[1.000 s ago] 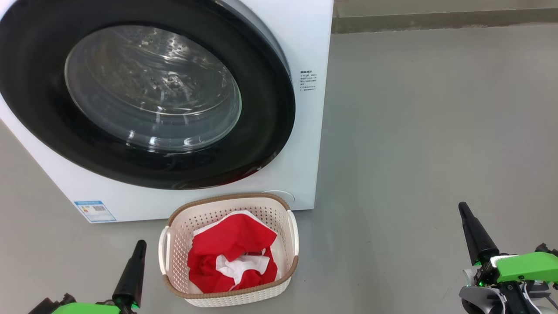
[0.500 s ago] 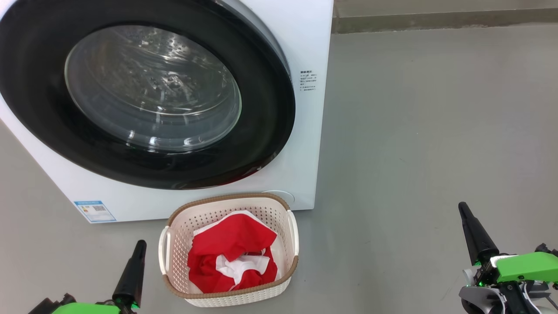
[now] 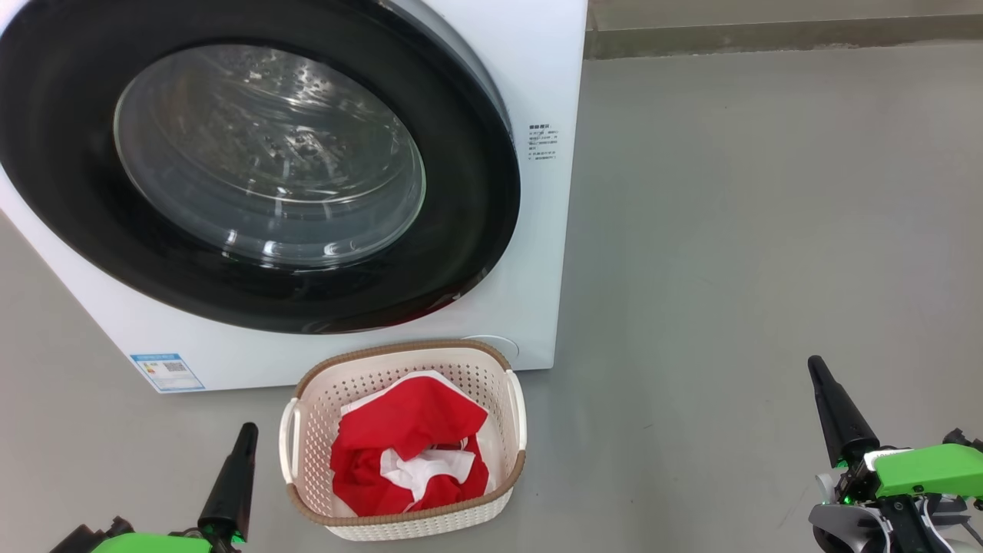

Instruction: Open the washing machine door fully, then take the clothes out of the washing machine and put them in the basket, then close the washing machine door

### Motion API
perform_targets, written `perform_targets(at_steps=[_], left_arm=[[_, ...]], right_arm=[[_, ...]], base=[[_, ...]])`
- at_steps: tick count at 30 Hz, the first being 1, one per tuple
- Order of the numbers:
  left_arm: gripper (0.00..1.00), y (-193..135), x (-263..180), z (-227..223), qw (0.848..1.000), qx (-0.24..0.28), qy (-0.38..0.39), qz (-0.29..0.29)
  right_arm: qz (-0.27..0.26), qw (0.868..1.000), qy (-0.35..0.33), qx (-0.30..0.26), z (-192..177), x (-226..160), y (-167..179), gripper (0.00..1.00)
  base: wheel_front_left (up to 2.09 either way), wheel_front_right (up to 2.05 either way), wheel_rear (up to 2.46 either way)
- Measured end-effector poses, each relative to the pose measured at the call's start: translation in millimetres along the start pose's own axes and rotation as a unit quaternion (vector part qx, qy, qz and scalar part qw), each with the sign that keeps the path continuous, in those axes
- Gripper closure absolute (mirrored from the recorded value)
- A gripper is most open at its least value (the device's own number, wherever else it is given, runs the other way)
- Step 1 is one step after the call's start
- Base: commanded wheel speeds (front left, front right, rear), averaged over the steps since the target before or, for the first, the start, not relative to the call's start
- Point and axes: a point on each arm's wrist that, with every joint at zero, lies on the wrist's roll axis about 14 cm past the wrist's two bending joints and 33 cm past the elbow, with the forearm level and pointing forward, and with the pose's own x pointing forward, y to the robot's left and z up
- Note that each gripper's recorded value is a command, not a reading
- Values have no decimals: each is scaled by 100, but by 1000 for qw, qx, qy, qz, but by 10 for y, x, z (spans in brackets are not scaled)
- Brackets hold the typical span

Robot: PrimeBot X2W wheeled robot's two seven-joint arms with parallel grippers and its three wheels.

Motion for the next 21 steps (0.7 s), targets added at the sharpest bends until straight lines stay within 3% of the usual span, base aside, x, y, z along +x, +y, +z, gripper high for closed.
perform_targets(at_steps=[21], left_arm=[[100,0,0,0,1000,0,0,0]], right_arm=[[0,1000,0,0,1,0,0,100]], base=[[0,0,0]])
